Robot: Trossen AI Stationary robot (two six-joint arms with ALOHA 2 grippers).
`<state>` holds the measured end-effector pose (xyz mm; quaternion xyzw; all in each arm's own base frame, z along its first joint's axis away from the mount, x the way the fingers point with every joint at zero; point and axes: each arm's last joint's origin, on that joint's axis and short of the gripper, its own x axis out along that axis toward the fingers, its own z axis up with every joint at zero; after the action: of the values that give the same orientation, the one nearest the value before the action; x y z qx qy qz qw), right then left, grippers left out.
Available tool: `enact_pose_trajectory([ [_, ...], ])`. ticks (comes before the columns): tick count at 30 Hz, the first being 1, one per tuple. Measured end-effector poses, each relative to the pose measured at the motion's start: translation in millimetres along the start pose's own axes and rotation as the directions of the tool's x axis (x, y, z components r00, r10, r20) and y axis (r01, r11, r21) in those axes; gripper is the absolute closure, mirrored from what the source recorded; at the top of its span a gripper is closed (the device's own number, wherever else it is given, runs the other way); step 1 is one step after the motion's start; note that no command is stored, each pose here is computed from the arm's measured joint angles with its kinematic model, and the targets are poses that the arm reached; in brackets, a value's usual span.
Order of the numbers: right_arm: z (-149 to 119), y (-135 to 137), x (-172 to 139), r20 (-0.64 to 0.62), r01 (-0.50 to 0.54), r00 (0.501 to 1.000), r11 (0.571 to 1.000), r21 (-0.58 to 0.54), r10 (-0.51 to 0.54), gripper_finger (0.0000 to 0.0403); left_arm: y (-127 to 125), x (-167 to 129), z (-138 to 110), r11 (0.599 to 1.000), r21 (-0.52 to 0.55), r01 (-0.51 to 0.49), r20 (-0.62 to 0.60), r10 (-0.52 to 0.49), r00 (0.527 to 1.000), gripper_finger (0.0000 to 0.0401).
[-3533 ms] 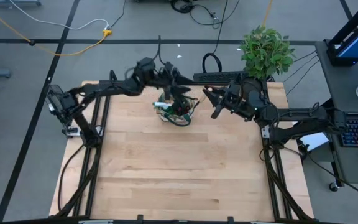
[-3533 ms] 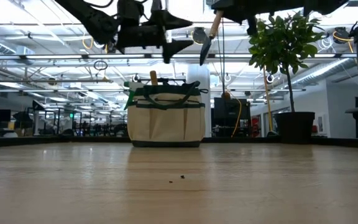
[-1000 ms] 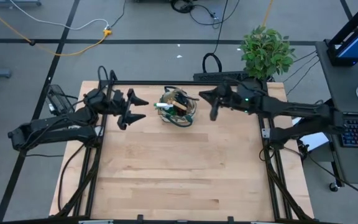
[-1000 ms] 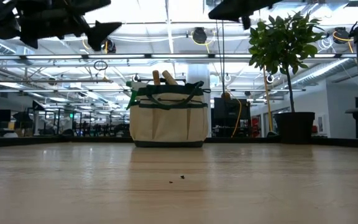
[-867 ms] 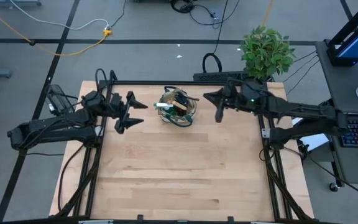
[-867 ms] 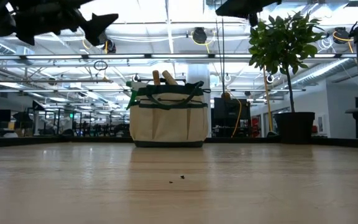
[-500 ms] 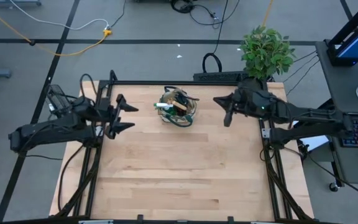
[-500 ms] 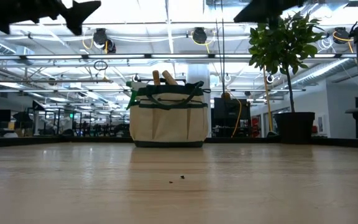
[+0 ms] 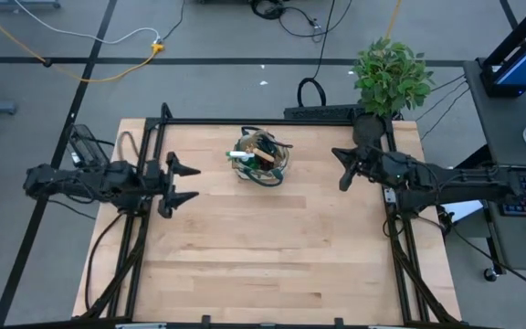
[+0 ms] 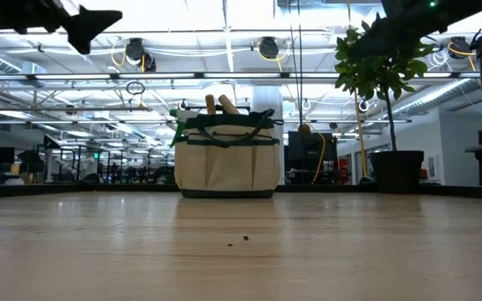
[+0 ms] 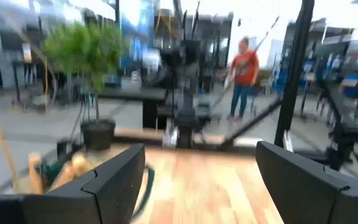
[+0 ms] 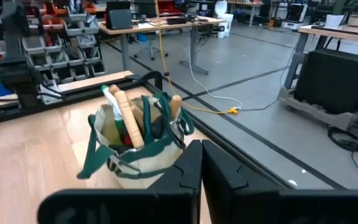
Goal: Pick & Place Garden tools in Gardening bag
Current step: Return to Home Position
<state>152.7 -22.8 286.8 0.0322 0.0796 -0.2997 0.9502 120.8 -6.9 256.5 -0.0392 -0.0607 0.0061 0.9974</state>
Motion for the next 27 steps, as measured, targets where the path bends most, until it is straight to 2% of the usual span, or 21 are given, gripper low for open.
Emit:
enact_pose_trajectory([
  [7,-6.6,-12.9,-19.5,0.059,-0.008,0.998,1.000,-0.005,0.008,0.0403,4.1,-25.0,-16.3,1.000,0.010,-0.007,0.089,0.006,0.996,0.0091],
  [12,-25.1,-21.6,-30.4,0.044,-0.018,0.999,0.997,0.071,0.015,0.0403,6.1,-37.3,-27.7,1.000,0.009,-0.013,0.045,0.013,0.999,0.0091],
  [15,-46.9,-19.8,-28.0,-0.011,-0.104,0.994,0.994,0.042,0.105,0.0403,6.2,-43.1,-27.4,1.000,0.019,0.002,0.055,-0.003,0.998,0.0091],
  [19,-73.2,-14.5,-23.5,-0.068,-0.268,0.960,0.961,0.070,0.272,0.0403,5.1,-42.6,-30.0,0.998,0.041,0.042,0.024,-0.043,0.999,0.0091],
  [23,-88.5,-13.9,-19.9,-0.044,-0.277,0.958,0.955,0.104,0.283,0.0403,4.4,-42.8,-30.1,0.997,0.035,0.065,0.019,-0.066,0.998,0.0091],
  [27,-92.6,-15.5,-21.7,-0.009,-0.284,0.958,0.951,0.119,0.287,0.0403,3.4,-42.9,-29.8,0.993,0.060,0.100,0.021,-0.101,0.995,0.0091],
])
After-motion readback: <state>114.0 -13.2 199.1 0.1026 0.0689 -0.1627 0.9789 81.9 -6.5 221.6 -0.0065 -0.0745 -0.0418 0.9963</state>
